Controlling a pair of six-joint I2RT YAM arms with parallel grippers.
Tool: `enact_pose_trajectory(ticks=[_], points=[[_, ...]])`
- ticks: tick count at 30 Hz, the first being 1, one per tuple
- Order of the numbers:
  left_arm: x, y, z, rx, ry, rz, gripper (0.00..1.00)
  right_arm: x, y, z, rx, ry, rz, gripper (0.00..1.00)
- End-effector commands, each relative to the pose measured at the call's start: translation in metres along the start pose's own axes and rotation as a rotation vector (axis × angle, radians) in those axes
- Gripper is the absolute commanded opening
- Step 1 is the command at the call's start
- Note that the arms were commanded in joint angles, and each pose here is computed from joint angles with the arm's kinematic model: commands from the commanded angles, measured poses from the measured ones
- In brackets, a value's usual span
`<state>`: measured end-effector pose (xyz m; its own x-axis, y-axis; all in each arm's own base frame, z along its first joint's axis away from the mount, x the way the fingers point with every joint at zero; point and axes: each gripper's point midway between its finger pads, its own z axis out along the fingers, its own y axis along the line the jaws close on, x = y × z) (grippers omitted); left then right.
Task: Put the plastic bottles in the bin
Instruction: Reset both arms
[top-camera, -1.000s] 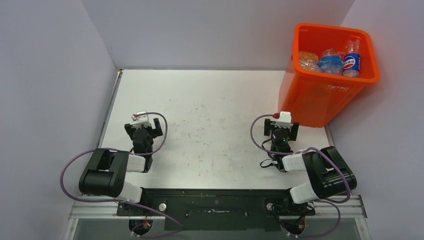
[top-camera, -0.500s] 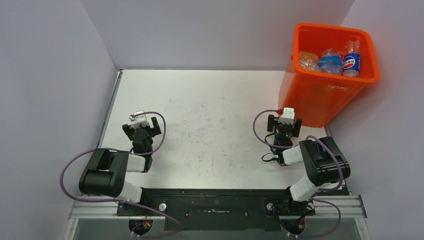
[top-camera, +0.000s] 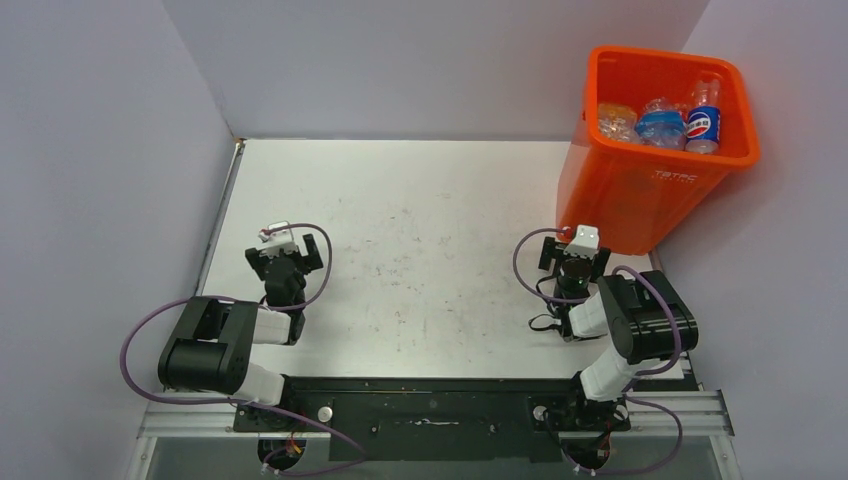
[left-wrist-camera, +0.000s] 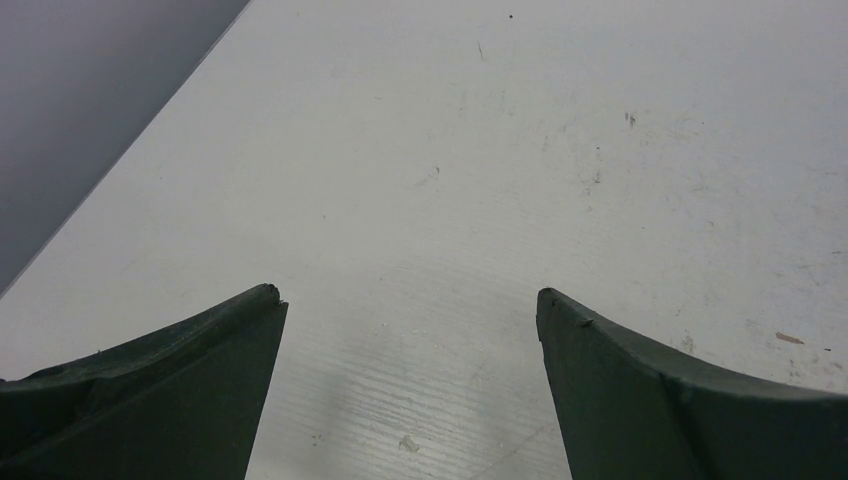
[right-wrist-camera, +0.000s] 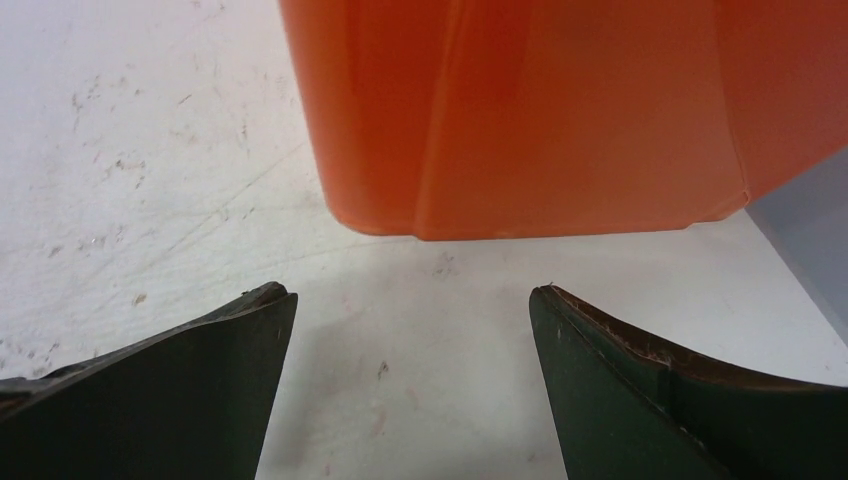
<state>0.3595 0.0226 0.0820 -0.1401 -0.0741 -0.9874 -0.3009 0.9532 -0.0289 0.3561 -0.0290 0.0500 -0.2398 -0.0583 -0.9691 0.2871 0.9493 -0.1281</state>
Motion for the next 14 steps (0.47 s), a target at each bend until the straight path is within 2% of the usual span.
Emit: enact_pose_trajectory(ticks=[1,14], points=[[-0.0206,-0.0041,0.0054,0.014,-0.071,-0.038,0.96,-0.0272,0.0028,0.0103,-0.023,-0.077,0.086,0.9],[-0.0195,-0.0051,0.0085,0.04,-0.056,-0.045,0.96,-0.0277,0.0025,0.0097,-0.022,-0.082,0.085,0.9]])
